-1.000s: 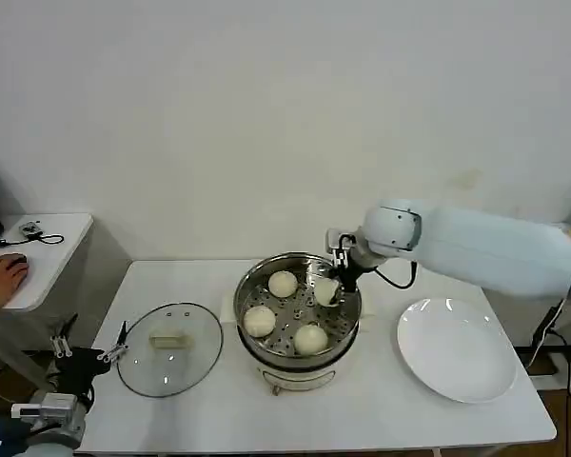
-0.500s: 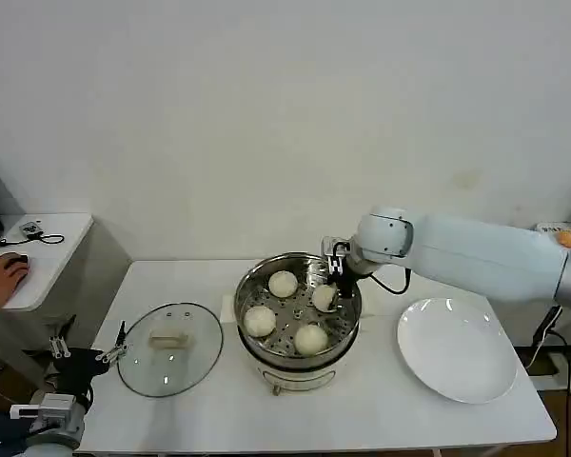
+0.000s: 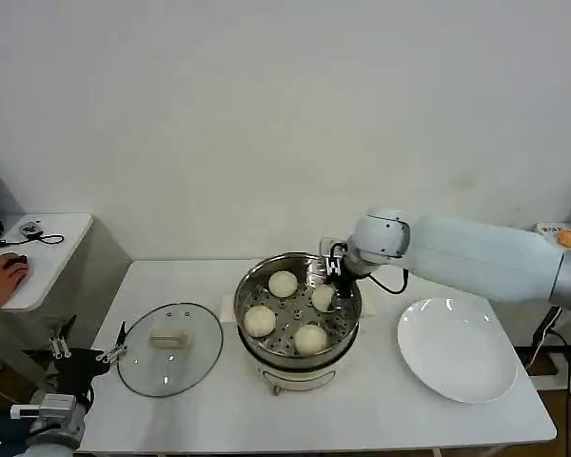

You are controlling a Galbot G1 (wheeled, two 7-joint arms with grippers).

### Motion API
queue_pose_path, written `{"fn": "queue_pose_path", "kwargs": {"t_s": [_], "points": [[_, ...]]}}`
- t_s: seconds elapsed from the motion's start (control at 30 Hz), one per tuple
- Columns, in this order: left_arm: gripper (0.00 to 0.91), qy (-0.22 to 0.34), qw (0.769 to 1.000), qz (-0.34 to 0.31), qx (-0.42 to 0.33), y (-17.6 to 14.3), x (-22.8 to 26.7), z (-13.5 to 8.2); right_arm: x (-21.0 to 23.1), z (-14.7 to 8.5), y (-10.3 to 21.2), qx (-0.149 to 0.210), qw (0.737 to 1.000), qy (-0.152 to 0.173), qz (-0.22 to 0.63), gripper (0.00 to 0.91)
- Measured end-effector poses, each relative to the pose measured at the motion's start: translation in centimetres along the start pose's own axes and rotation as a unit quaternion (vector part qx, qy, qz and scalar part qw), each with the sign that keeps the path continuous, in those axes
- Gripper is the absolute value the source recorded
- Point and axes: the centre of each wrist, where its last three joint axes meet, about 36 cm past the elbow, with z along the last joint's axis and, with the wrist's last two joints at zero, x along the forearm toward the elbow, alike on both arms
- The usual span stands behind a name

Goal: Take steamed baozi put them in steamer then cover it.

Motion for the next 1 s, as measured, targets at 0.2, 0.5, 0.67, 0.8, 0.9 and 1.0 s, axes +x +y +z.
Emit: {"fn": "queue_pose_path", "kwargs": {"t_s": [0.2,0.5,0.67,0.8,0.9,1.0], "points": [[0.907,0.000,1.000,0.000,0.001,0.0,0.0,0.0,1.1,0.1,-0.2,0.006,1.000,-0.007,0.015,0.907],[0.907,0.000,1.000,0.002,0.003,-0.2,0.0,0.0,3.4,0.6,0.7,0.007,0.998,-0.040,0.048,0.907],[0.907,0.001,1.000,0.005,0.008,-0.6,-0.1,0.1,4.3,2.0,2.7,-0.006,0.992,-0.086,0.096,0.907],[0.907,0.002,1.000,0.008,0.008,-0.9,-0.1,0.2,4.5,4.0,5.2,-0.032,0.976,-0.146,0.159,0.907],[0.907,0.001,1.000,0.009,0.006,-1.0,-0.2,0.4,4.1,5.1,7.1,-0.055,0.954,-0.202,0.213,0.907],[0.907,-0.003,1.000,0.012,0.002,-1.1,-0.3,0.5,3.4,6.3,9.0,-0.080,0.926,-0.256,0.266,0.907]]}}
